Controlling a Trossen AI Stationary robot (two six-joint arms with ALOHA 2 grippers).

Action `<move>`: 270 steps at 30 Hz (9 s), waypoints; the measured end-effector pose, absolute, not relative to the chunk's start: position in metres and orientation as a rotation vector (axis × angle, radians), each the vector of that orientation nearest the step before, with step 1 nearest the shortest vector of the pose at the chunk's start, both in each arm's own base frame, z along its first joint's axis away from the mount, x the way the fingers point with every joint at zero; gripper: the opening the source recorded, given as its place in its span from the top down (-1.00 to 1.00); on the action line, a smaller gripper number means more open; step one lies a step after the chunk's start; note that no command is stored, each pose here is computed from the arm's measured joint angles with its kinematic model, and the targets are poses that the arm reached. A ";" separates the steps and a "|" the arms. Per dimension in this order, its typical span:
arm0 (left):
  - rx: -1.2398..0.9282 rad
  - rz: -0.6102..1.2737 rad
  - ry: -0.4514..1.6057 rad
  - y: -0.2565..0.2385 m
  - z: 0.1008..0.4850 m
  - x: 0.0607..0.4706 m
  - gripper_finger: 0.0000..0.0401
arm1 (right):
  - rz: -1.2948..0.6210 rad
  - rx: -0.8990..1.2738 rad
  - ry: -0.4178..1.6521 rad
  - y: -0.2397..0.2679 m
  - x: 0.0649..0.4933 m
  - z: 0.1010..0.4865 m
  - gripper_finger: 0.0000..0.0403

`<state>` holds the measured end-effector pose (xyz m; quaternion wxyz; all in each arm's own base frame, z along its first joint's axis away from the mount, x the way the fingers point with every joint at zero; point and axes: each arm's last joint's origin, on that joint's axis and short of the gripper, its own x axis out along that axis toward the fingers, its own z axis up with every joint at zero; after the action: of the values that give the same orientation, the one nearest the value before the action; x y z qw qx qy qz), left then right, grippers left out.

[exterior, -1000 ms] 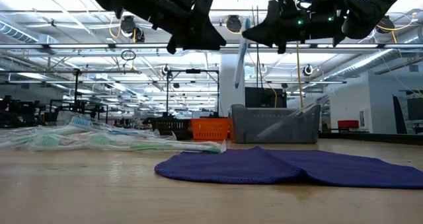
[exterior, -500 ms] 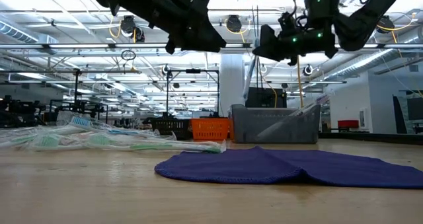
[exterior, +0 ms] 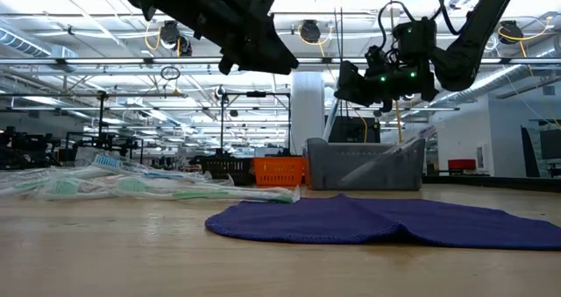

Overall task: Pick & Place Toothbrushes
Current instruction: Put the blue toothbrush into the white basket, then put the orange toothbrush into the orange basket

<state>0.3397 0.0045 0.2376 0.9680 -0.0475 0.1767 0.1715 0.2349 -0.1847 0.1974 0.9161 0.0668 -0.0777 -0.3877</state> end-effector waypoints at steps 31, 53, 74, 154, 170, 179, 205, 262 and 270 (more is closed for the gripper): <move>-0.091 0.347 0.385 0.004 0.235 0.339 0.37 | -0.791 0.144 -0.140 -0.184 0.237 0.193 -0.12; -0.274 0.574 0.913 0.014 0.197 0.297 0.37 | -0.320 0.143 -0.103 -0.142 0.264 0.194 -0.11; -0.413 0.705 1.153 0.023 0.184 0.273 0.37 | -0.208 0.141 -0.093 -0.113 0.278 0.194 -0.11; -0.066 0.411 0.192 -0.010 0.281 0.319 0.97 | 0.164 0.192 -0.306 -0.078 0.286 0.223 -0.11; -0.095 0.413 0.159 0.005 0.264 0.338 0.92 | 0.170 0.197 -0.315 -0.078 0.286 0.224 -0.11; -0.113 0.391 0.154 0.007 0.259 0.343 0.91 | 0.168 0.199 -0.311 -0.078 0.286 0.224 0.30; -0.012 0.407 0.157 0.000 0.267 0.338 0.65 | 0.153 0.169 -0.314 -0.082 0.285 0.224 0.92; -0.057 0.437 0.378 -0.015 0.269 0.306 0.07 | -0.773 -0.023 -0.178 -0.162 0.230 0.242 0.32; -0.059 0.438 0.378 -0.015 0.269 0.306 0.07 | -0.772 -0.016 -0.147 -0.162 0.231 0.239 0.07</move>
<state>0.3059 -0.0147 0.2692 0.9580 -0.0292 0.1865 0.2157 0.2311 -0.1620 0.2393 0.9238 -0.0078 -0.0719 -0.3760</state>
